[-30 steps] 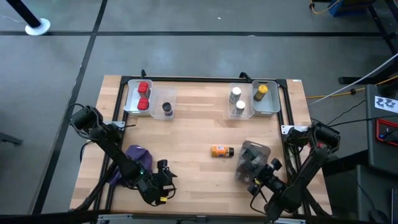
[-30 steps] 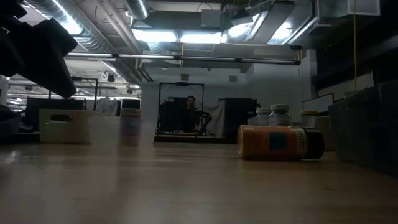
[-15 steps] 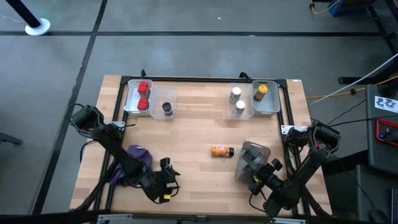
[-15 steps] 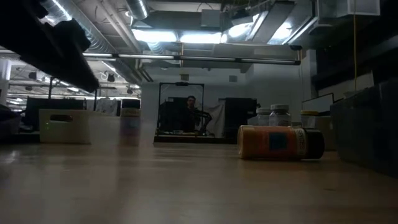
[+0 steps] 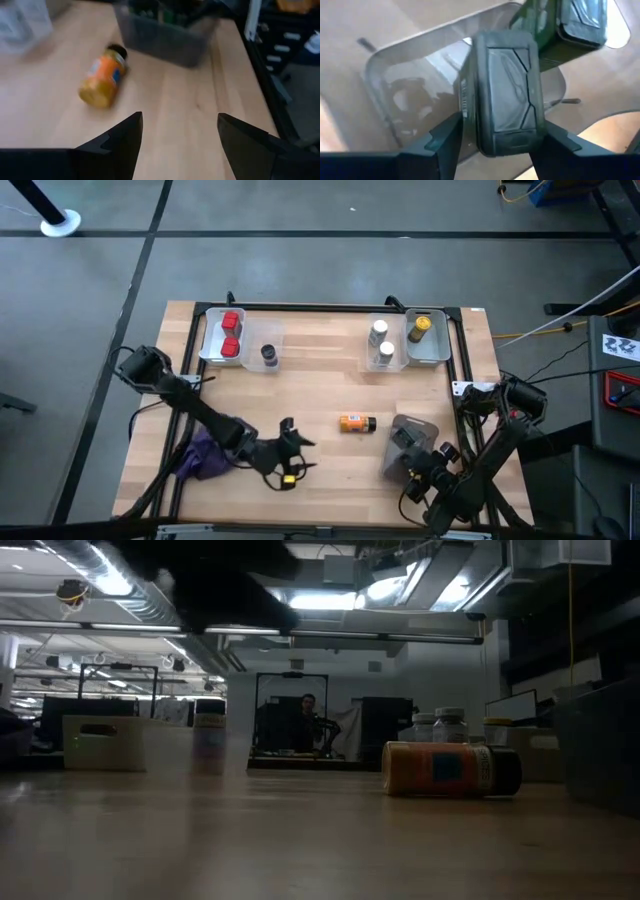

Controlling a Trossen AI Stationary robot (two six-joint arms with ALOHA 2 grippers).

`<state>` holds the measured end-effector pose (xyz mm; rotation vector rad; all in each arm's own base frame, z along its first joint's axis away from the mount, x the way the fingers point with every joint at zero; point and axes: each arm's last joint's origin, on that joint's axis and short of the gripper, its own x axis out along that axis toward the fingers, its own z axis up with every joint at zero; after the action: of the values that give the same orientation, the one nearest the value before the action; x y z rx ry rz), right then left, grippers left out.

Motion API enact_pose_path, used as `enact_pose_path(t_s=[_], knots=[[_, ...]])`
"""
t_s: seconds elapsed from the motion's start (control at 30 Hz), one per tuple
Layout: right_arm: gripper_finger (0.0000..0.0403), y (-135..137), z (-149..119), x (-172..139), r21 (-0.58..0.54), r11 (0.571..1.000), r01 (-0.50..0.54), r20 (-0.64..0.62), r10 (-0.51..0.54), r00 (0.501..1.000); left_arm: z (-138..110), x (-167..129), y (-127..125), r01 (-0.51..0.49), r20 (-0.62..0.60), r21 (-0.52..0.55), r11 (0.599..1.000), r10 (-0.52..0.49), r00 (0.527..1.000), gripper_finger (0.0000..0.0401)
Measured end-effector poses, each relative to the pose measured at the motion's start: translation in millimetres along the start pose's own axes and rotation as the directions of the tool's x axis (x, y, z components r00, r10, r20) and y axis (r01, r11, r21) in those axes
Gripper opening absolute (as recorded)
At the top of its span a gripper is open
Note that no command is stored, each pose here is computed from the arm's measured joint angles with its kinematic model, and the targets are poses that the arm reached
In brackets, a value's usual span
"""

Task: Sort spices by type
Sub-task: Put the green seasoning can into the black bin, then put the black seasoning bottle into the left transparent bin

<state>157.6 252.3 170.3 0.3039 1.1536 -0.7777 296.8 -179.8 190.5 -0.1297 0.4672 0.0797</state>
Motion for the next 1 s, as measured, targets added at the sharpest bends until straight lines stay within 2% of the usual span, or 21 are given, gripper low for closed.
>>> enact_pose_path(t_s=[0.23,0.5,0.7,1.0], knots=[[0.0204,7,7,-22,0.002,1.000,-0.028,-0.008,0.028,1.000,17,13,20,-0.043,0.071,-0.042,0.998,0.046,0.996,0.0241],[0.0204,6,19,-55,-0.006,1.000,-0.003,-0.020,0.003,1.000,34,23,38,-0.066,0.165,-0.094,0.993,0.081,0.983,0.0241],[0.0204,6,28,-77,-0.002,1.000,-0.017,-0.013,0.016,1.000,50,30,54,0.015,0.223,-0.099,0.995,0.008,0.975,0.0241],[0.0204,9,40,-98,0.019,0.994,-0.105,0.101,0.102,0.990,72,45,77,0.033,0.236,-0.095,0.995,-0.009,0.972,0.0241]])
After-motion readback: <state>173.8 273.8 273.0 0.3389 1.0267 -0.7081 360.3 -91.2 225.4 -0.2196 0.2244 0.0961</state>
